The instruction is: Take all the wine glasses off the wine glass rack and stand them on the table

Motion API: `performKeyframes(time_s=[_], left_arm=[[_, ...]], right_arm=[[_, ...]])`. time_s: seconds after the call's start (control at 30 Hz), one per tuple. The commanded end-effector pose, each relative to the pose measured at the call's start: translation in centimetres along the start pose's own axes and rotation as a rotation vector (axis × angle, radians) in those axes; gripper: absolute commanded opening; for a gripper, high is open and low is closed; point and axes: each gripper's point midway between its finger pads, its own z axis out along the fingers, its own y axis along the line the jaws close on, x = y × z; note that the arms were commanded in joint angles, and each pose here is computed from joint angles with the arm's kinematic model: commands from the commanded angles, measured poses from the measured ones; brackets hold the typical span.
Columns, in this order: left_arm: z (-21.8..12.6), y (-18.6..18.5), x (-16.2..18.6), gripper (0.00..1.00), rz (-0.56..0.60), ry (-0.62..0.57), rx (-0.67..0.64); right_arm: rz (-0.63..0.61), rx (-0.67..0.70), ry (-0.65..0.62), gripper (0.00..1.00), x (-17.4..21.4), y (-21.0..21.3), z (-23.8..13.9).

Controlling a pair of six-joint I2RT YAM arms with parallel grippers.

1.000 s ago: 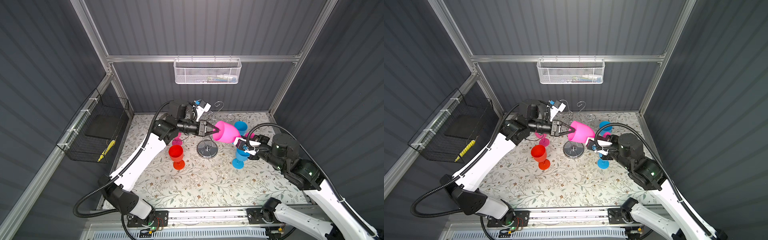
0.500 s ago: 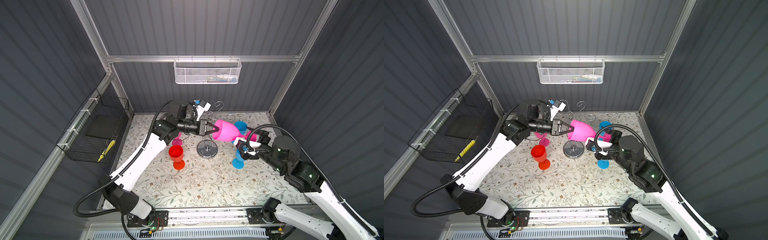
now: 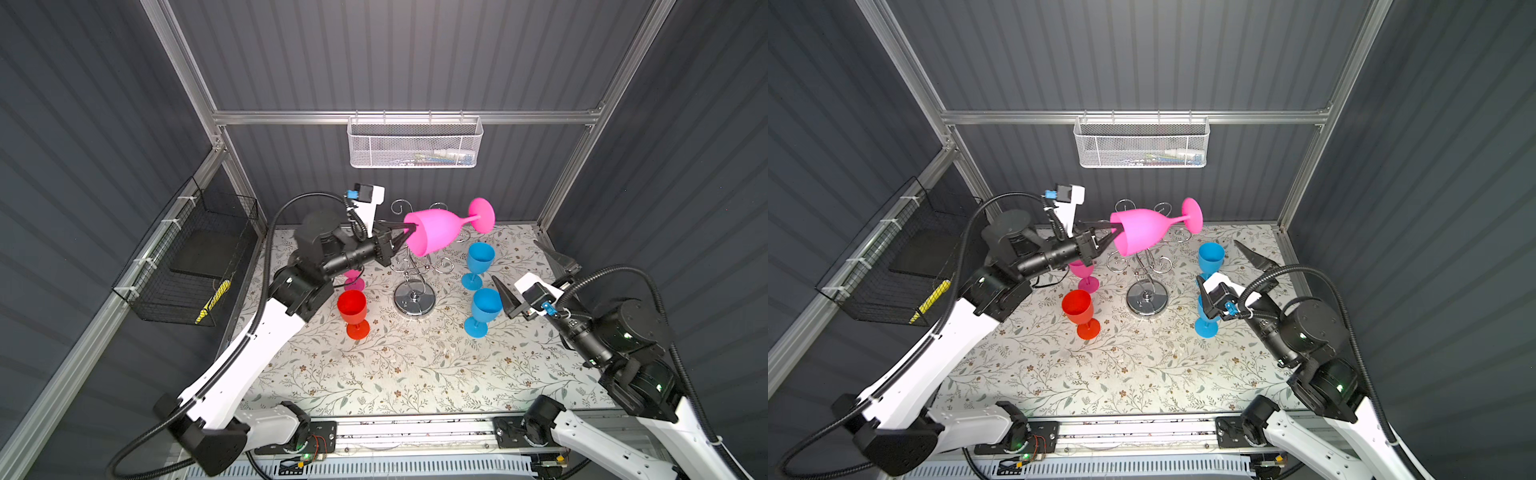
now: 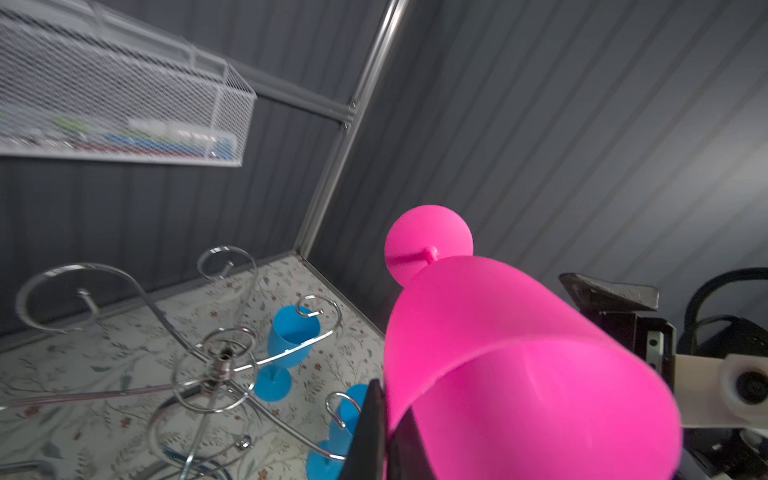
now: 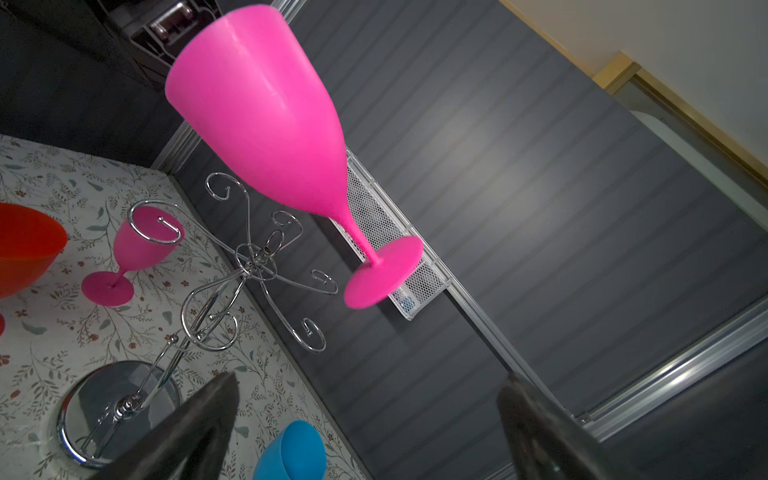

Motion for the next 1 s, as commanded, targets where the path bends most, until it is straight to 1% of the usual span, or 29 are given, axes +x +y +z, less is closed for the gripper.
performKeyframes(time_s=[0.0,0.07,0.17,0.3,0.43,0.5,0.57,0.67,0.77,0.87,0.97], left_arm=[[-5.0,-0.4,-8.1,0.00,0.244,-0.337,-0.180],[-7.2,0.4,-9.2,0.00,0.328,-0.367,-0.298],[-10.0,1.8,-9.9,0.00,0.436,-0.364,-0.469],[-13.6,4.0,-9.9,0.00,0.565,-0.298,-0.705],[-17.5,7.2,-9.1,0.00,0.679,-0.168,-0.990],[-19.2,8.7,-8.1,0.00,0.717,-0.071,-1.111],[-20.4,10.1,-6.5,0.00,0.741,0.063,-1.199],[-21.4,11.7,-2.9,0.00,0.728,0.300,-1.238],[-22.4,12.8,0.3,0.00,0.707,0.479,-1.251],[-22.8,13.3,3.3,0.00,0.675,0.634,-1.211],[-22.7,13.2,6.3,0.00,0.605,0.787,-1.135]], right_arm=[[0.061,0.028,-0.039,0.99,-0.9,-0.8,-0.2],[0.076,0.035,-0.033,0.99,-0.8,-0.9,-0.2],[0.088,0.039,-0.028,0.99,-0.6,-0.8,0.0],[0.099,0.041,-0.021,0.99,-0.4,-0.7,0.4],[0.099,0.045,-0.003,0.99,-0.1,-0.6,0.8],[0.098,0.049,0.003,0.99,0.0,-0.6,0.9],[0.103,0.051,0.003,0.99,0.0,-0.7,1.0],[0.105,0.055,0.002,0.99,0.1,-0.6,1.3],[0.106,0.051,0.004,0.99,0.1,-0.5,1.6],[0.111,0.046,0.003,0.99,0.0,-0.3,1.7],[0.116,0.038,0.005,0.99,0.1,-0.2,1.7]])
